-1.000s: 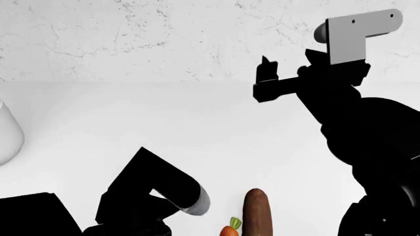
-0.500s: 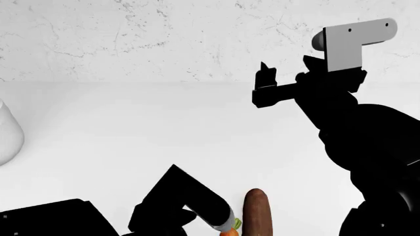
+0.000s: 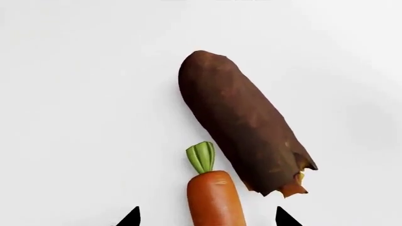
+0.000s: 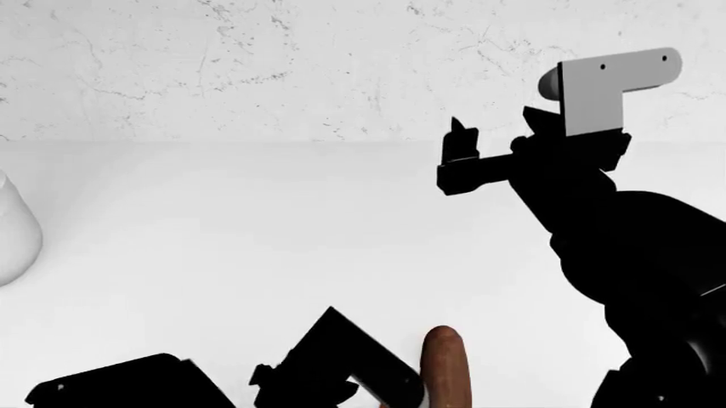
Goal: Pick the sweet potato, carrot from the counter and place them in the cabinet. Then close the cabinet.
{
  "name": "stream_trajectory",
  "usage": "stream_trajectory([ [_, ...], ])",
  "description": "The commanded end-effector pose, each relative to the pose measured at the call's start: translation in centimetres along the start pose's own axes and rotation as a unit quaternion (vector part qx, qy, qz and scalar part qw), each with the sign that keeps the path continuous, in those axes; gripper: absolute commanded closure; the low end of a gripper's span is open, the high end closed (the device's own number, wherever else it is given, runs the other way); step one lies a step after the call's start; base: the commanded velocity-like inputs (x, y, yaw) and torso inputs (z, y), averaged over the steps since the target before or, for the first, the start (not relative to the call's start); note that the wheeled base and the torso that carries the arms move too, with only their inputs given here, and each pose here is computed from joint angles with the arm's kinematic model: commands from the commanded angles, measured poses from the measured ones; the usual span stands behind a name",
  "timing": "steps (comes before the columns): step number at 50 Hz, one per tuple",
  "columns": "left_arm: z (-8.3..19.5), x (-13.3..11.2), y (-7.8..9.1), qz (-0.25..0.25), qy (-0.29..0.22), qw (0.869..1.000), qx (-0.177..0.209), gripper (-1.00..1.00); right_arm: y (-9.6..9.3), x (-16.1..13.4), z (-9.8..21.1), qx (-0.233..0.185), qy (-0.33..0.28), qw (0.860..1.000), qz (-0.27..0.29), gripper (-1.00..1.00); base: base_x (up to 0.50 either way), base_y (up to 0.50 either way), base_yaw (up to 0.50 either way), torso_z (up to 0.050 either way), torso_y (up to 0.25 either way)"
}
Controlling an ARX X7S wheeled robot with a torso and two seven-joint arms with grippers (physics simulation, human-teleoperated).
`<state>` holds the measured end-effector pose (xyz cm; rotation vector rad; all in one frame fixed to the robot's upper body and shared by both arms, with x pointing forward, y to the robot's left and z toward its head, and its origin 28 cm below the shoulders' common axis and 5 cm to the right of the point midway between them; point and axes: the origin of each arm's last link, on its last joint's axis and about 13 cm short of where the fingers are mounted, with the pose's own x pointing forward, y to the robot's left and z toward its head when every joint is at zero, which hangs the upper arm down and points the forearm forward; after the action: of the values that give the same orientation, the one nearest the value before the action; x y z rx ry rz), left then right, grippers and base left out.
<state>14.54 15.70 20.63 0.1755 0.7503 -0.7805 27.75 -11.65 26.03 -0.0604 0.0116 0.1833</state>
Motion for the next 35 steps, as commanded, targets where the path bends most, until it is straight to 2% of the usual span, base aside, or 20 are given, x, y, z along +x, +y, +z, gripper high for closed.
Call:
stream_trajectory([
  [1, -1.6, 1.5, -0.3, -0.033, 0.050, 0.998, -0.015, -1.00, 0.0, -0.1, -0.2, 0.001, 0.002, 1.000, 0.000, -1.00, 0.00, 0.00, 0.00, 0.000, 0.000],
  [7, -2.2, 1.7, -0.6, -0.043, 0.066, 0.997, -0.018, -1.00, 0.0, 0.0, -0.3, 0.001, 0.003, 1.000, 0.000, -1.00, 0.00, 0.00, 0.00, 0.000, 0.000],
  [8, -2.2, 1.6, -0.6, -0.044, 0.068, 0.997, -0.017, 1.00, 0.0, 0.0, -0.3, 0.001, 0.003, 1.000, 0.000, -1.00, 0.00, 0.00, 0.00, 0.000, 0.000],
  [26, -2.3, 1.1, -0.4, -0.037, 0.071, 0.997, -0.018, 1.00, 0.1, 0.0, -0.3, -0.001, 0.004, 1.000, -0.001, -1.00, 0.00, 0.00, -0.01, 0.000, 0.000],
  [35, -2.4, -1.4, 1.4, 0.008, 0.046, 0.998, -0.053, 1.00, 0.1, -0.1, 0.0, -0.003, 0.002, 1.000, -0.001, -1.00, 0.00, 0.00, 0.00, 0.000, 0.000],
])
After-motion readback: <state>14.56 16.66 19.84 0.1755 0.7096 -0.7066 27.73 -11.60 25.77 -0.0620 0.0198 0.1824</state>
